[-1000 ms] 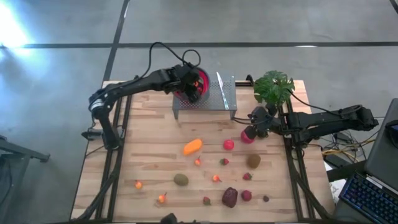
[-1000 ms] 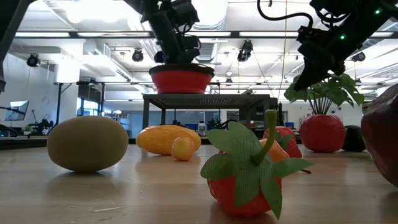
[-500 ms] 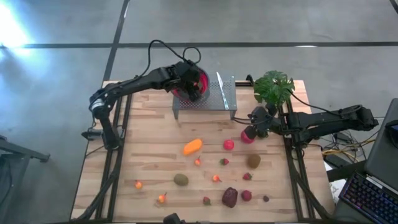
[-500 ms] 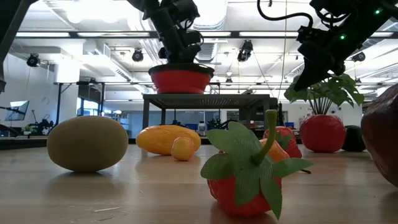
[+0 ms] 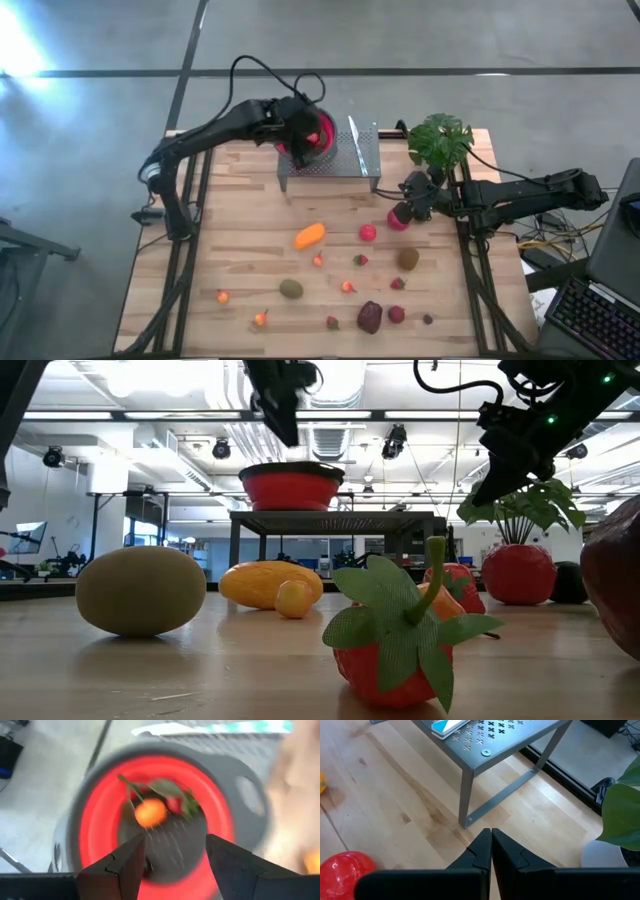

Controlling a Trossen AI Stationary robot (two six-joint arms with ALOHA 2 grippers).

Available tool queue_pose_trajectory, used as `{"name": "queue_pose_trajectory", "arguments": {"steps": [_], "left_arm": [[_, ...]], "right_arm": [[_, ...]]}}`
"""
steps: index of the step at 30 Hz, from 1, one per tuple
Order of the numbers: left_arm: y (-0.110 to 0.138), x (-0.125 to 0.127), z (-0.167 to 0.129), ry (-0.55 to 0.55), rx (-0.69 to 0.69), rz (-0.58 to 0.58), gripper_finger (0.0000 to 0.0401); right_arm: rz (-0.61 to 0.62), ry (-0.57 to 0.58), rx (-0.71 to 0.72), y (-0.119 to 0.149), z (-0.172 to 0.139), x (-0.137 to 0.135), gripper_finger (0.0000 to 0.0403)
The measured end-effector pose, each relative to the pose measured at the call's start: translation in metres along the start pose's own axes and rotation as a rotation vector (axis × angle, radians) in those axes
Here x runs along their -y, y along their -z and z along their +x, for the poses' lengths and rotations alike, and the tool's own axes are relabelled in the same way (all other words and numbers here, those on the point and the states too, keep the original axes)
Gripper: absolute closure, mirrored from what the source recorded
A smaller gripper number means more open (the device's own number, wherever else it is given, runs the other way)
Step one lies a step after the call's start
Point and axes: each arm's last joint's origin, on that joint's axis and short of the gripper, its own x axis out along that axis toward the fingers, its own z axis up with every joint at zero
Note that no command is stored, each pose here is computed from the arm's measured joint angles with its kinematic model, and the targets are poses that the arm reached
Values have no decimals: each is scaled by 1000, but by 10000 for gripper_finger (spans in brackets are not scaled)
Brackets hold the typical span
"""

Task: Pick & Place Fruit
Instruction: Put the middle left yellow pear into the red strainer bowl on the shelf

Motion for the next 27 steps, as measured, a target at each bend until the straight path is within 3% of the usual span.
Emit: {"name": "queue_pose_trajectory", "arguments": {"steps": [9,15,21,27], "left_arm": [[21,62,-56,112,-197,67,190],[36,130,-78,199,-180,165,190],[68,190,-101,244,-199,228,190],[115,240,-112,238,-263,285,190]], "right_arm": [[0,0,0,0,0,0,394],[1,0,0,0,0,0,394],[4,-1,0,0,0,0,394],[4,-1,1,0,0,0,394]]}}
